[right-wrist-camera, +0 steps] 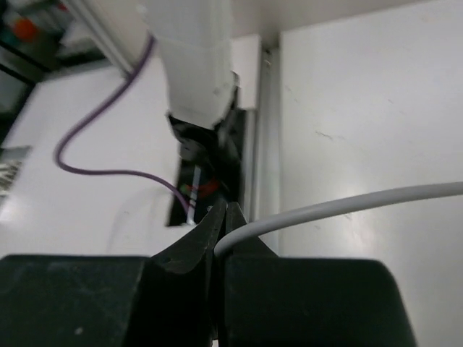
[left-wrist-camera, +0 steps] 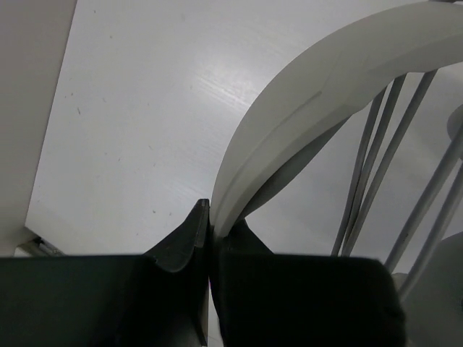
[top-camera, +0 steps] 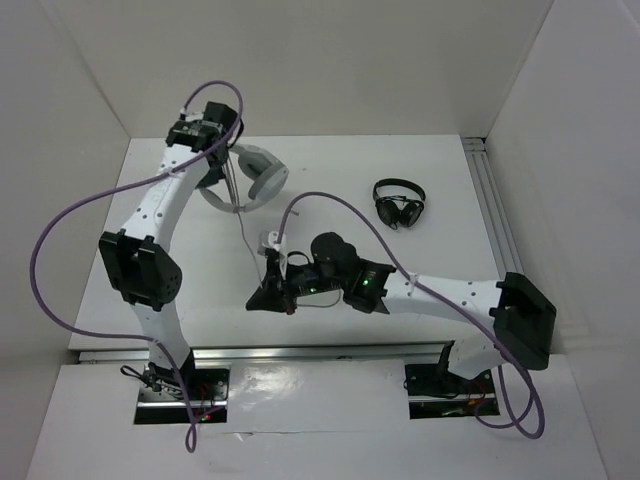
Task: Wrap the headphones
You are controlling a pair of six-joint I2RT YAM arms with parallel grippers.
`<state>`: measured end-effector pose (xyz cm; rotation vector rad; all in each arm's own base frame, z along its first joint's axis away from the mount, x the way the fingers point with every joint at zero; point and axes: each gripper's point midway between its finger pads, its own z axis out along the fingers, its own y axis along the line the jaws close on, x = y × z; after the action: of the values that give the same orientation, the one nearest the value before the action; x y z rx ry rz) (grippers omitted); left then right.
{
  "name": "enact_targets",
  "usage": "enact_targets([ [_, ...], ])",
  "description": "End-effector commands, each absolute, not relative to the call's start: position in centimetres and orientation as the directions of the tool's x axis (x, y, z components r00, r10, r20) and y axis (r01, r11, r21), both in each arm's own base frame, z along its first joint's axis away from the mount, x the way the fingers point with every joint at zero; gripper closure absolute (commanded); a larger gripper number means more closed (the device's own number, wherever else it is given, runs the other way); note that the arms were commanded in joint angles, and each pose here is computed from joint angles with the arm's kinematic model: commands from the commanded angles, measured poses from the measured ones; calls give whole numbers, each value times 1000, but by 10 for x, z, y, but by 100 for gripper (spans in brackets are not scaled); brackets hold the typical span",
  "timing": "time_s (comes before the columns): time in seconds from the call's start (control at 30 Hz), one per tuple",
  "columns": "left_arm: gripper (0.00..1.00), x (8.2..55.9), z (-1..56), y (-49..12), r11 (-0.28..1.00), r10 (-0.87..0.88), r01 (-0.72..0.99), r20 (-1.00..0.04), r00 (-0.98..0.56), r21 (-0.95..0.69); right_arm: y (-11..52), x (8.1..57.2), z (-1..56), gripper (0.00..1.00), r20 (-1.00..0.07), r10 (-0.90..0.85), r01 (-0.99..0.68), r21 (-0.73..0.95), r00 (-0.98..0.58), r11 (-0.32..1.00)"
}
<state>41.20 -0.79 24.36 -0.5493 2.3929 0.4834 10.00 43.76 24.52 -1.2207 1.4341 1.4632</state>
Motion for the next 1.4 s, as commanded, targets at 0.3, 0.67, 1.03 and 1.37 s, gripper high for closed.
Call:
enact_targets([
  [0.3,100,372,204,-60,894,37,-261,-642,-766,364,315,247,350,100,-848,-522,-685,-431,87,587],
  [0.67,100,296,211,-128,951,304,178,-654,-692,254,219,327,445,100,-867,-424,-122,-466,262,876],
  [1.03,100,217,296,-181,867,416,476,-742,-526,149,215,419,410,99,-876,-434,-347,-482,210,805],
  [1.37,100,216,383,-195,869,320,487,-848,-423,85,330,345,352,85,-999,-30,-967,-47,40,251],
])
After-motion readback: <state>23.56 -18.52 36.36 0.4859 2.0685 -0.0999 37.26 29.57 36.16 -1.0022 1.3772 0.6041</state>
